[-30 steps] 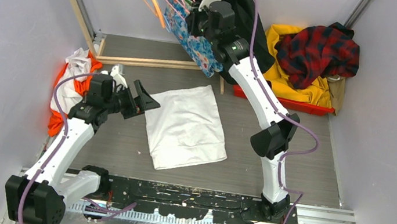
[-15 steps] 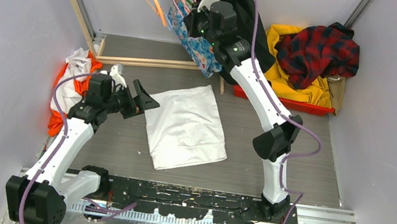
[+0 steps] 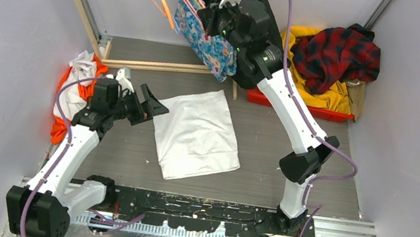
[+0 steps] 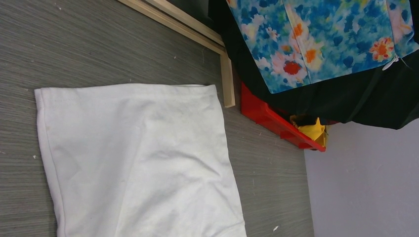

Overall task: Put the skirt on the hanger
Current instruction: Pick up the hanger from the clothesline.

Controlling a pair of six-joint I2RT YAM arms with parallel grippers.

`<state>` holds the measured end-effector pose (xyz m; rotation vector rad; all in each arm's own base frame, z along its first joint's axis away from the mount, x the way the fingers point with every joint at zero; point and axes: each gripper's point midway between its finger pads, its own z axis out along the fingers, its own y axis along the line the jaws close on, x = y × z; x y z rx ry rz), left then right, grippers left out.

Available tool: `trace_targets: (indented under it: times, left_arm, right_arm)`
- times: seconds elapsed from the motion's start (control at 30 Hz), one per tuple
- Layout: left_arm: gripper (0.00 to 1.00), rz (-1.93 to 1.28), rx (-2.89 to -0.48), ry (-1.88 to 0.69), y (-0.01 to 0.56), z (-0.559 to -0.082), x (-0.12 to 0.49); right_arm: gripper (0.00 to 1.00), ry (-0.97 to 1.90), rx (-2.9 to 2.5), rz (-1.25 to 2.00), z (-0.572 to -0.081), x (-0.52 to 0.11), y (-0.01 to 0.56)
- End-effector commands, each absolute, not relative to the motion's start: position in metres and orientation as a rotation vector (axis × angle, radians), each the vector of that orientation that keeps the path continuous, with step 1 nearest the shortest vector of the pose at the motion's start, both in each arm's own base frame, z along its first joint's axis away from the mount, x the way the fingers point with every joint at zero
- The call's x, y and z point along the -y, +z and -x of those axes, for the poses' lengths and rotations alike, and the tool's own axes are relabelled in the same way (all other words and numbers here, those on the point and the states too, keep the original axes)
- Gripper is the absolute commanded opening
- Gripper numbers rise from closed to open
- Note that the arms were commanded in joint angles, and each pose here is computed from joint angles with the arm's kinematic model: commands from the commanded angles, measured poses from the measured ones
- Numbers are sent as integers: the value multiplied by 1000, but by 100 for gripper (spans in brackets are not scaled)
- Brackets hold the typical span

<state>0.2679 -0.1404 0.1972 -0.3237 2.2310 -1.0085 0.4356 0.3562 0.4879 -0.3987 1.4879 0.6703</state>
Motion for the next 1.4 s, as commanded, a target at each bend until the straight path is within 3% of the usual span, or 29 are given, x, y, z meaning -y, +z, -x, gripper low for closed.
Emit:
trace_targets:
  times: [0.0, 0.5, 0.77, 1.0, 1.37]
  left_arm:
    - [88, 275, -2163, -1027, 213, -272, 141]
    - [89, 268, -2166, -1033, 213, -269, 142]
    - [100, 265, -2173, -1032, 211, -266, 142]
    - [99, 274, -2178, -1023, 206, -264, 141]
    - [99, 282, -2200, -1029, 190, -262, 141]
  right_arm:
    - [1, 687, -1438, 363, -400, -341, 516]
    - [2, 690, -1619, 321, -320, -300, 428]
    - [1, 649, -1758, 335, -278, -281, 356]
    - [1, 645, -1842, 354, -245, -277, 307]
    - [1, 672, -1881, 323, -230, -269, 263]
